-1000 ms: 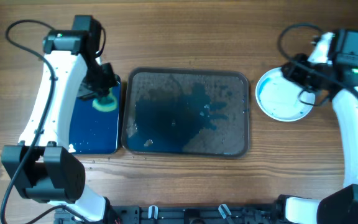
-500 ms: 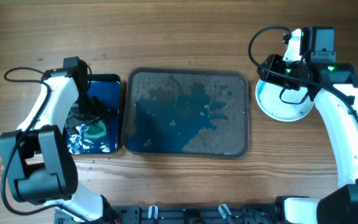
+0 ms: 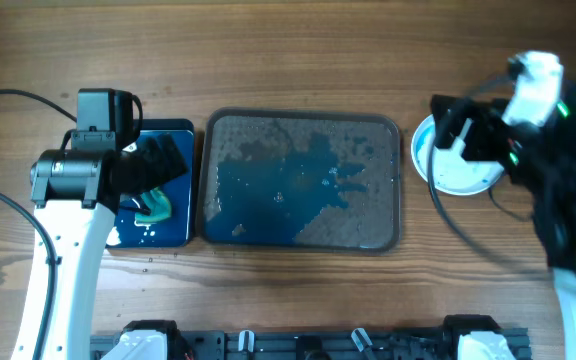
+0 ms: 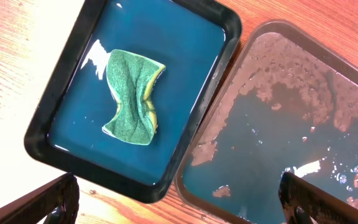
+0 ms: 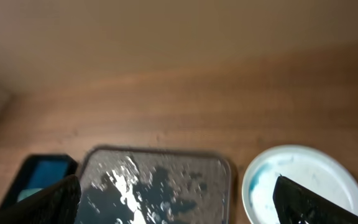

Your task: Clean dirty plates on tray and stack at the side

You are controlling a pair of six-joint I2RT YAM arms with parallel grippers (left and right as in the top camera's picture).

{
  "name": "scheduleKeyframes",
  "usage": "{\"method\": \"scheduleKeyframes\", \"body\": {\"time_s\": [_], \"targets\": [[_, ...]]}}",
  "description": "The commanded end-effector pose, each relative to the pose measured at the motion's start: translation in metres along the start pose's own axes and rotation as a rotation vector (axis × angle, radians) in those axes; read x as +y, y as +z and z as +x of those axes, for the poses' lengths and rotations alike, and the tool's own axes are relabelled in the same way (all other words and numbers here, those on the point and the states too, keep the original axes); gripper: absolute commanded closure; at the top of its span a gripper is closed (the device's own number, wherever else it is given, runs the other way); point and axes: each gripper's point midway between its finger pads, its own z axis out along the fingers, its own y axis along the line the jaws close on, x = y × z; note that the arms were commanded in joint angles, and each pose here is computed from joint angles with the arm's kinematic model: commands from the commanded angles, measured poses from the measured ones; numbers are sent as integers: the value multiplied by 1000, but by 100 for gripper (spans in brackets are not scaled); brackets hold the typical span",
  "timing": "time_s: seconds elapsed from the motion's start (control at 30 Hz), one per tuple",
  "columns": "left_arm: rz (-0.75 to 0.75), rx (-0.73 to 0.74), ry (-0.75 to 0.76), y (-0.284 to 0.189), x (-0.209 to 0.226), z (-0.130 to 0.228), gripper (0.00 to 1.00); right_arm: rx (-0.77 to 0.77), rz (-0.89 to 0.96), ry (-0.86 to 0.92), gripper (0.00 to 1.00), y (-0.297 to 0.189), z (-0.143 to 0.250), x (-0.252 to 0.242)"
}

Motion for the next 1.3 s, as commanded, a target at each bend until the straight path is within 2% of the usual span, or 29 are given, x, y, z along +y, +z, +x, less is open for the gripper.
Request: {"method": "scheduleKeyframes", "body": {"time_s": [0.0,0.1,0.23,0.33,0.37,0.53,0.63,0.8,1.27], "targets": [[16,-16,-12,-5,-3,-2,0,-76,-14,0,0,-35,-7,11],[15,-16,-12,-5,-3,-2,0,-119,96,-17,0,-48,-10,-5],[15,-16,-12,-5,-3,-2,0,-97,118,-91,0,-30,-6,-14],[15,-16,-12,-5,-3,-2,0,-216,113,-185,0,-20,5,-20],[16,-16,-12,-5,-3,-2,0,-308,100,-201,0,-15,16,-23],[16,-16,-12,-5,-3,-2,0,-517,40,-243,0,9,108,-42],[16,-16,-12,-5,-3,-2,0,-604,26,-250,0,18,141,-51],[16,-16,-11,-5,-3,-2,0,-521,26,-195,0,29,170,-60],[16,-16,-12,-5,-3,-2,0,-503,15,-163,0,32,173,-60]]}}
